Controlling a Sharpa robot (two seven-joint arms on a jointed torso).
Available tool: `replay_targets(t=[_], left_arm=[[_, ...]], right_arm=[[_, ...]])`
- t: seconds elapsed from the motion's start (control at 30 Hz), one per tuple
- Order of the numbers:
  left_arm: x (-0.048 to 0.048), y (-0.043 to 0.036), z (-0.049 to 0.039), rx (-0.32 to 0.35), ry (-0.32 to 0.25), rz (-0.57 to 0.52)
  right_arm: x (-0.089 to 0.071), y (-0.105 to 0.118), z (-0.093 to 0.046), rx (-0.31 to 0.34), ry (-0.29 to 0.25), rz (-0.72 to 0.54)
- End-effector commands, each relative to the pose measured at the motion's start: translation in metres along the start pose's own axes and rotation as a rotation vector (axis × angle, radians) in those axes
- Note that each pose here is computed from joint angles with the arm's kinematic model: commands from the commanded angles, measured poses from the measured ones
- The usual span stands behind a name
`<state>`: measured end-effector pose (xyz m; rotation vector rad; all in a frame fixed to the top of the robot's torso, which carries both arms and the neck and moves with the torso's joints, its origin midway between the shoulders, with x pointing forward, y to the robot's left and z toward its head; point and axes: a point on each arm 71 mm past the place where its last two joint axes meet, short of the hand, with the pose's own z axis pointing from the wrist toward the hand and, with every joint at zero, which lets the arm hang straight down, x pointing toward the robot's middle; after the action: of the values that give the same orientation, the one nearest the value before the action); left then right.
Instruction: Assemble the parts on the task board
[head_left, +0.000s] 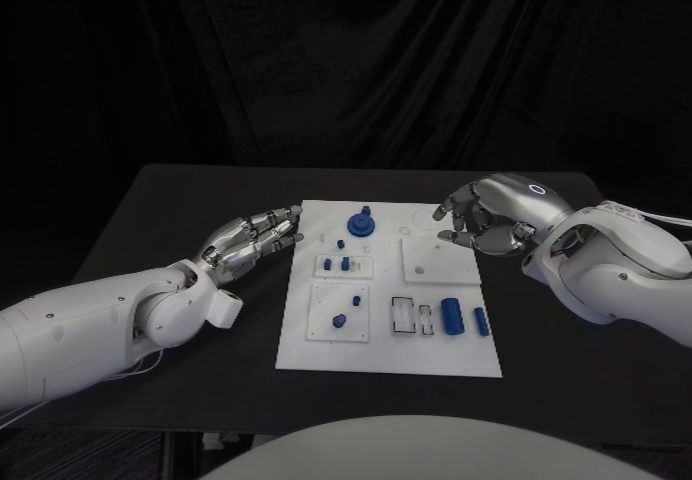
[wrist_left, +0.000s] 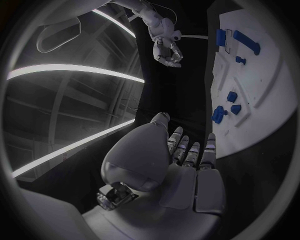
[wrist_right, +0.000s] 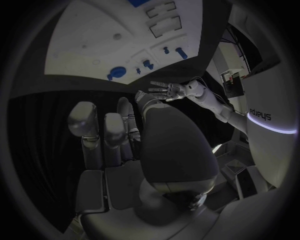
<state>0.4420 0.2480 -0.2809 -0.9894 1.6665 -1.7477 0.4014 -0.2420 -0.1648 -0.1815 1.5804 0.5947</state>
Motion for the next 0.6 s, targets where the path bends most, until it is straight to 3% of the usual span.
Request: replay_targets(t=[0.03,0.3,0.6], left_arm=[[0.0016,-0.0017,0.0004,0.028,-0.007,-0.002],[0.0008,-0.0022,-0.0009,0.031,-0.009,-0.002],[0.0014,-0.002,0.0,0.032,-0.004,-0.004]], right_arm=[[0.017,-0.016,-0.01,0.194,0.152,0.079],[0.034,-0.03,-0.027,0.348,0.196,0.085],[0.047,-0.028,-0.034,0.402,0.23,-0.005]])
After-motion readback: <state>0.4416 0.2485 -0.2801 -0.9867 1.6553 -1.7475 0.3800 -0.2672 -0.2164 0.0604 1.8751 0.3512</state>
